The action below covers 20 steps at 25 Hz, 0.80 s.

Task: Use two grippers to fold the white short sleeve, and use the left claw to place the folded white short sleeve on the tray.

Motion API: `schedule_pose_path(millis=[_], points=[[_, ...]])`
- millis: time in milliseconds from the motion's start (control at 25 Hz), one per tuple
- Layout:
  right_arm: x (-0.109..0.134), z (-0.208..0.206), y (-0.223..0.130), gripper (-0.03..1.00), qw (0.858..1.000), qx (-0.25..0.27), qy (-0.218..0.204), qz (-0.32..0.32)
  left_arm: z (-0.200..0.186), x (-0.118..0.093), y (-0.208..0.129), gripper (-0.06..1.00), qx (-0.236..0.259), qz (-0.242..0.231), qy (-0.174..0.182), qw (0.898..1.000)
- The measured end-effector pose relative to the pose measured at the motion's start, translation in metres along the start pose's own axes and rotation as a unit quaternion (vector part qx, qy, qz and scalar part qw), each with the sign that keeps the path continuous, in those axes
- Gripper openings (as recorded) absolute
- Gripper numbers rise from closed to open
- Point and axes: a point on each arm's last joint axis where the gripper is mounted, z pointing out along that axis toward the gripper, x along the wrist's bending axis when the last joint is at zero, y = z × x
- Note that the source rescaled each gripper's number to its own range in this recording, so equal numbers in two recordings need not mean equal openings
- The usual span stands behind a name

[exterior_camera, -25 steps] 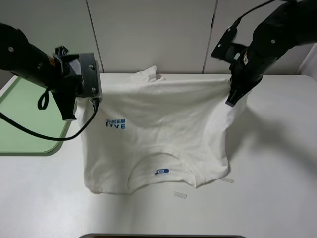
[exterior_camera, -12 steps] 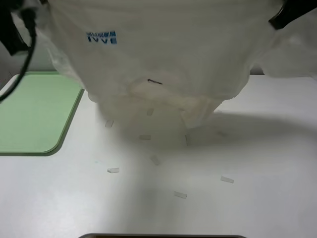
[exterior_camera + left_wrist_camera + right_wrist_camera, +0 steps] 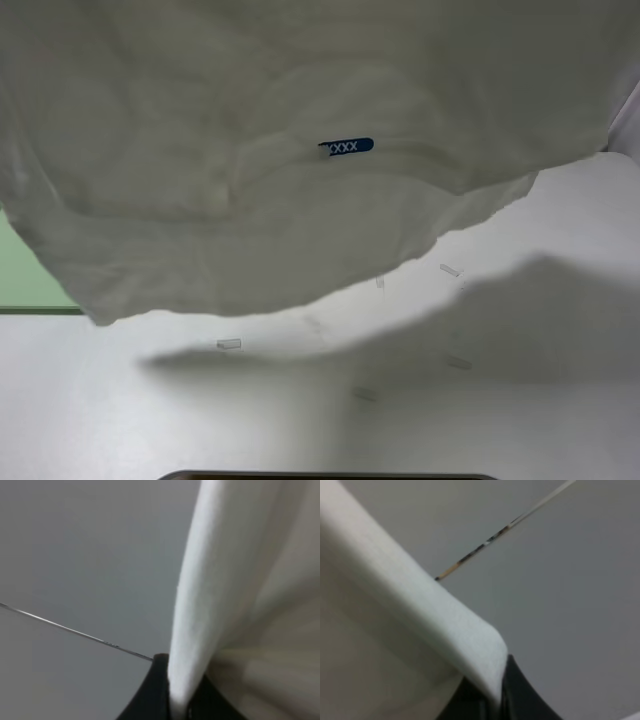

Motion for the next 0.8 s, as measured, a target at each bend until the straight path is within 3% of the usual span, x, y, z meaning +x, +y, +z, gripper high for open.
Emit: schedule_pose_path(millis=[120,280,400,440,560,640,800], points=[[0.0,0.018,0.004,0.0,0.999,0.021,-0.002,-0.028,0.015,0.002,0.002,0.0,0.003,-0.006,-0.009,1.0],[0.023,0.059,0.0,0.0,0.995,0.066,0.03,-0.072,0.063,-0.031,-0.016,0.0,0.056,-0.01,-0.099,0.993],[0.06,0.11,-0.018,0.0,0.984,0.119,0.081,-0.102,0.107,-0.069,-0.045,0.0,0.119,-0.024,-0.181,0.976],[0.08,0.136,-0.033,0.0,0.976,0.149,0.108,-0.114,0.107,-0.069,-0.045,0.0,0.119,-0.024,-0.181,0.976],[0.114,0.174,-0.062,0.0,0.961,0.191,0.152,-0.128,0.141,-0.111,-0.084,0.0,0.184,-0.036,-0.254,0.949],[0.135,0.193,-0.081,0.0,0.951,0.212,0.178,-0.137,0.153,-0.132,-0.103,0.0,0.212,-0.043,-0.286,0.934],[0.168,0.22,-0.11,0.0,0.94,0.219,0.216,-0.146,0.162,-0.151,-0.119,0.0,0.232,-0.038,-0.314,0.92]])
